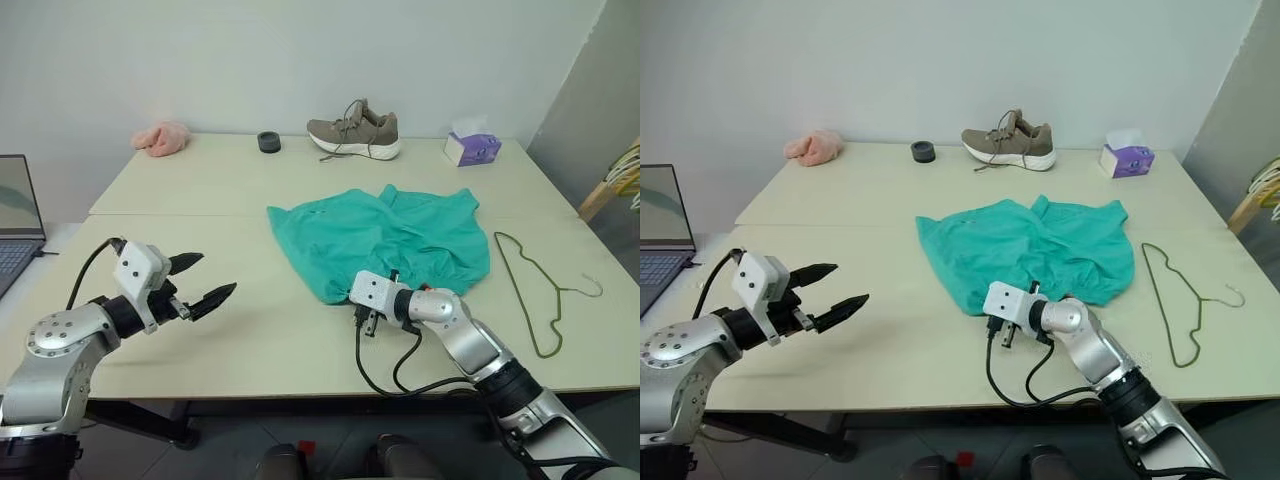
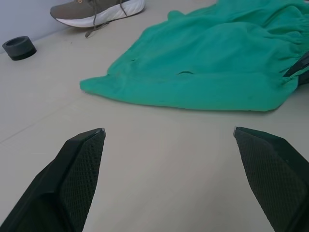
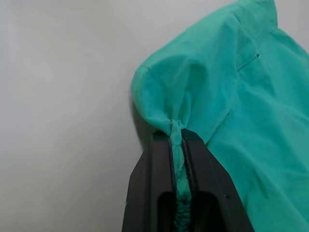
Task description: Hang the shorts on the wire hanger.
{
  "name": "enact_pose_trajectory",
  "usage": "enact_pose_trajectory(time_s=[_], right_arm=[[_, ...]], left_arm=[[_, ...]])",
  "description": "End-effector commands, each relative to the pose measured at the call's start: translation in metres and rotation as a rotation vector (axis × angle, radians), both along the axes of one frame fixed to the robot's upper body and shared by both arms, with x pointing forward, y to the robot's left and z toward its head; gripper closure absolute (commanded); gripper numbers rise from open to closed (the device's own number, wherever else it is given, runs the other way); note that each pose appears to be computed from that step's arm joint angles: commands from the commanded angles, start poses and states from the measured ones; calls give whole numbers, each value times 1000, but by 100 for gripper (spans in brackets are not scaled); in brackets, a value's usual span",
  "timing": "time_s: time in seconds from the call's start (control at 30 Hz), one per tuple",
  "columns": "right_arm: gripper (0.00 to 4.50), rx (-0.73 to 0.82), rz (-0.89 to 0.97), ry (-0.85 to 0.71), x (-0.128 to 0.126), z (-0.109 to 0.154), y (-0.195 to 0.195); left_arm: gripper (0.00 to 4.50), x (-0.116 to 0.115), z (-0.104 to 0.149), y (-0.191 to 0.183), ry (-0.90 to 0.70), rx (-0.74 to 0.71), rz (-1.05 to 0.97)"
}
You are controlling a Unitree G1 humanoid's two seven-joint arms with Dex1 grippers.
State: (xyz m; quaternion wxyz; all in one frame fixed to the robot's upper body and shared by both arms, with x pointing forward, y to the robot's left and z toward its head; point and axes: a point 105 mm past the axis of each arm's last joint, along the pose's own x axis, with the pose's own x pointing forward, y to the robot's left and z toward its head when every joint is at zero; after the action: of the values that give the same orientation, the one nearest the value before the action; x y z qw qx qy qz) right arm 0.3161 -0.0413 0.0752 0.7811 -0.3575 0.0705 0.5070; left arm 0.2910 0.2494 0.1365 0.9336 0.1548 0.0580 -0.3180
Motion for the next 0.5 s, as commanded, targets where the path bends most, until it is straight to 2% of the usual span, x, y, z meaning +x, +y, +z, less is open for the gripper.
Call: enact_pose_trajectory(time_s=[0.03, 0.17, 0.27, 0.5], right_arm=[[447, 34, 108, 4, -18, 36, -8], [447, 39, 149, 14, -30, 56, -16], [447, 32, 177, 19, -38, 65, -17], [447, 49, 212, 19, -46, 86, -19]], left_arm=[[0, 11, 9, -16, -102, 93, -78], [0, 27, 11, -31, -214, 215, -128], [0, 44, 16, -41, -293, 215, -127], [0, 65, -12, -65, -327, 352, -223]])
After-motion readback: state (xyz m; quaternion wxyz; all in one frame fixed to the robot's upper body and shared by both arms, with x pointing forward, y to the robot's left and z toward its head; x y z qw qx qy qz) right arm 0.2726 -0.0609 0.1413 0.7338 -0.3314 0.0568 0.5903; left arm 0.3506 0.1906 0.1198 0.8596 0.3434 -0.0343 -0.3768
